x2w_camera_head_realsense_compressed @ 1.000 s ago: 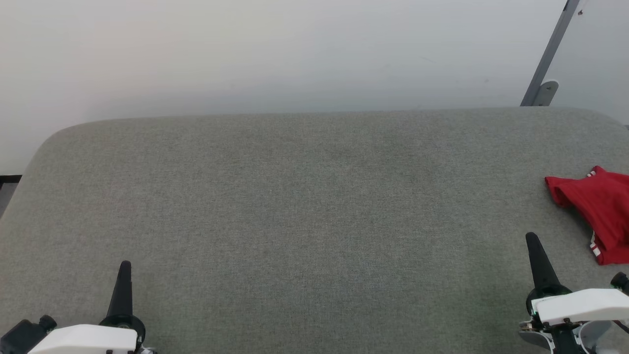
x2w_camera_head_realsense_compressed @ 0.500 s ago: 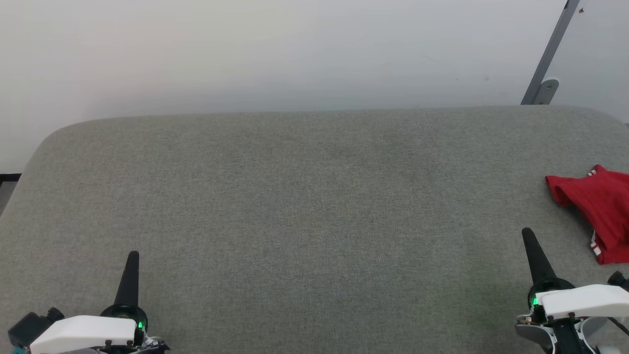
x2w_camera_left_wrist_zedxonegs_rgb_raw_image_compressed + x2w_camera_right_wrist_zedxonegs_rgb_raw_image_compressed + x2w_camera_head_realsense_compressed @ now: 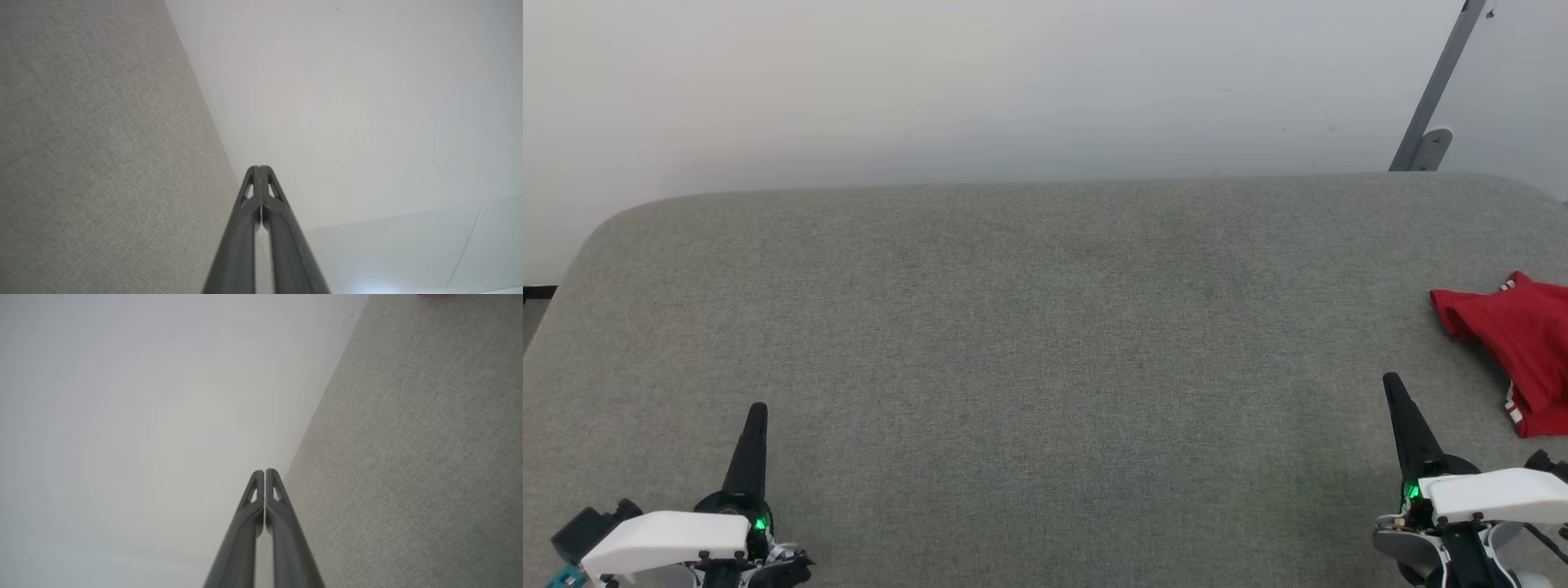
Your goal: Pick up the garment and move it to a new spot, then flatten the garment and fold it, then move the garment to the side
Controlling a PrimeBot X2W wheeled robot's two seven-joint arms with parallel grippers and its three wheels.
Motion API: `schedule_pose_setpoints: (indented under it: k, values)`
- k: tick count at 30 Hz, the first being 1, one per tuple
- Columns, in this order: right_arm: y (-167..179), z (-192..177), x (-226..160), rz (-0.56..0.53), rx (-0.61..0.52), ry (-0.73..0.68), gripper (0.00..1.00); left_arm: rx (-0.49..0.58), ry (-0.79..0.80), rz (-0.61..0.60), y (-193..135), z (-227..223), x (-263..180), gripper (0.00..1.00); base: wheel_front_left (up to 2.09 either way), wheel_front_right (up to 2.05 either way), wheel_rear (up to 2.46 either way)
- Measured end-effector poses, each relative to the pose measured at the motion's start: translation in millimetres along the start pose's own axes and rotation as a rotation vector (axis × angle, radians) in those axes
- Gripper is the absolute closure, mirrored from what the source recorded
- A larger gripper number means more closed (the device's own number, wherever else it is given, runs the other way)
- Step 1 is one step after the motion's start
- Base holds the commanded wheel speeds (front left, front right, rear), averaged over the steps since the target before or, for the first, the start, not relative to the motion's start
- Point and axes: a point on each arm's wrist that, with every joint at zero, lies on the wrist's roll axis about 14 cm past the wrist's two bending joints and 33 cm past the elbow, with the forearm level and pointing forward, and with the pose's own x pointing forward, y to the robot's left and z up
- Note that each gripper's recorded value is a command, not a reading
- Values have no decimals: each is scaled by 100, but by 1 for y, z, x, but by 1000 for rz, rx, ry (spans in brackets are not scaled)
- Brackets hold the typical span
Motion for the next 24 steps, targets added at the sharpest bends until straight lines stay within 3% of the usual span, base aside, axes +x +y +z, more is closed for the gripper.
schedule_pose_setpoints:
  k: [24]
  values:
    - [7, -6, 5, 24, 182, 20, 100, -172, 38, -29, -10, -10, 9, 100, 0, 0, 0]
